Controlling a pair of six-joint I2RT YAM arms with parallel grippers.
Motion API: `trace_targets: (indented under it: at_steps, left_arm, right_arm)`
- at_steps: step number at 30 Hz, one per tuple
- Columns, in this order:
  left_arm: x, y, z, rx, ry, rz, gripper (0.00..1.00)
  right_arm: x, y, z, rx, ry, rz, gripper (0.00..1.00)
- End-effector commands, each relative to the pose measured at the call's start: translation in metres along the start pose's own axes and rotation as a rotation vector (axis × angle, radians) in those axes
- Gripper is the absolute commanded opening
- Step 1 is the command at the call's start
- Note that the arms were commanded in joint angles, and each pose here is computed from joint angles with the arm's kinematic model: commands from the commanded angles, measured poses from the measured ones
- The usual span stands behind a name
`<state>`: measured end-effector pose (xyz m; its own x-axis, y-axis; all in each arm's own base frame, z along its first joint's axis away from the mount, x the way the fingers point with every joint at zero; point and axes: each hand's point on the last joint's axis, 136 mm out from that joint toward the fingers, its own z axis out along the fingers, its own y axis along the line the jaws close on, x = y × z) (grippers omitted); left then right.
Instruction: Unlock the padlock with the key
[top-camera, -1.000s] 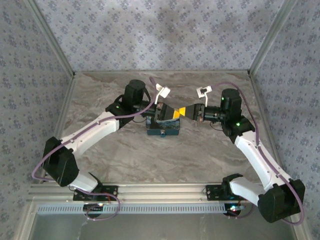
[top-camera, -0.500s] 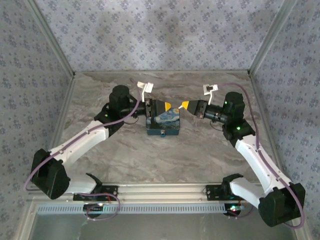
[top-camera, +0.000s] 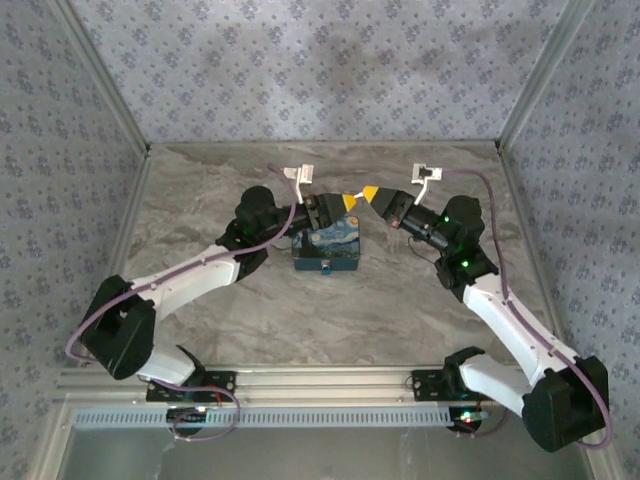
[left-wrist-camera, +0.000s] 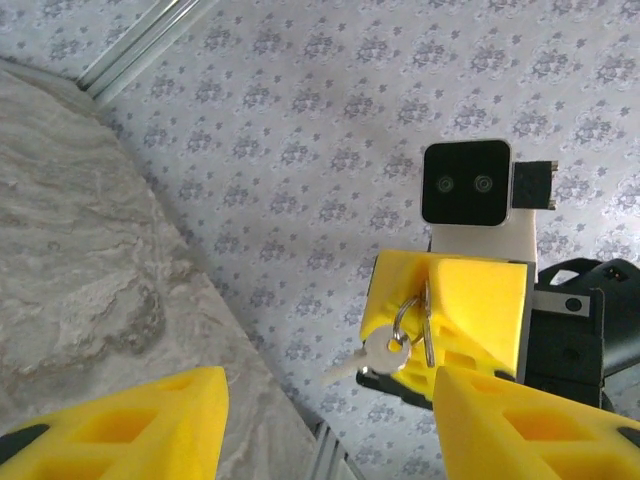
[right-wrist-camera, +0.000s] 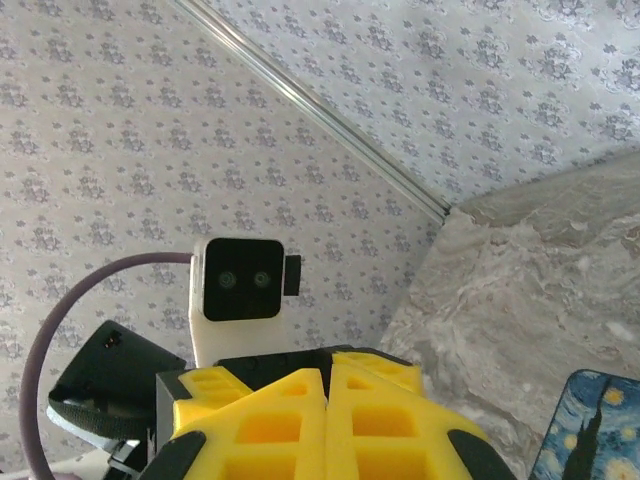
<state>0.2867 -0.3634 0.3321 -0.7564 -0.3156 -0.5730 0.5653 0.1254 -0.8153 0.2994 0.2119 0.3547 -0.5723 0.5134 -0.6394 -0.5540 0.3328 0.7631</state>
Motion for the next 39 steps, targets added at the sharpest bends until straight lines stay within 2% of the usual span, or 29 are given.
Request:
trace_targets:
  at_steps: [1, 6, 18, 24, 29, 30, 33, 34, 39]
  left_arm:
    - [-0.027, -0.036, 0.003, 0.111, -0.088, 0.044, 0.54]
    - [-0.029, -0.039, 0.006, 0.124, -0.102, 0.051, 0.55]
    - [-0.02, -0.044, 0.018, 0.159, -0.06, 0.048, 0.28]
    - [-0.02, -0.048, 0.019, 0.165, -0.054, 0.061, 0.02]
    - [-0.022, -0.049, 0.016, 0.145, -0.05, 0.083, 0.0]
    - [-0.022, -0.048, 0.016, 0.132, -0.046, 0.091, 0.0]
    - [-0.021, -0.043, 0.011, 0.072, -0.014, 0.107, 0.0]
    - [-0.019, -0.04, 0.009, 0.05, 0.01, 0.11, 0.0]
    - [-0.002, -0.024, -0.003, -0.08, 0.187, 0.122, 0.0]
  right_arm:
    - [-0.009, 0.001, 0.0, -0.005, -0.061, -0.001, 0.0]
    - [-0.005, -0.003, 0.002, 0.003, -0.053, 0.011, 0.0]
    - [-0.004, -0.004, 0.004, -0.002, -0.058, 0.016, 0.0]
    - [0.002, -0.006, 0.005, -0.004, -0.049, 0.028, 0.0]
    - [0.01, -0.01, 0.002, 0.012, -0.015, 0.019, 0.0]
    - [0.013, -0.013, 0.001, 0.025, -0.003, 0.015, 0.04]
    - [0.018, -0.026, -0.01, 0.082, 0.034, 0.017, 0.34]
    - [0.018, -0.032, -0.015, 0.103, 0.047, 0.02, 0.41]
    - [0.014, -0.052, -0.043, 0.176, 0.095, 0.026, 0.44]
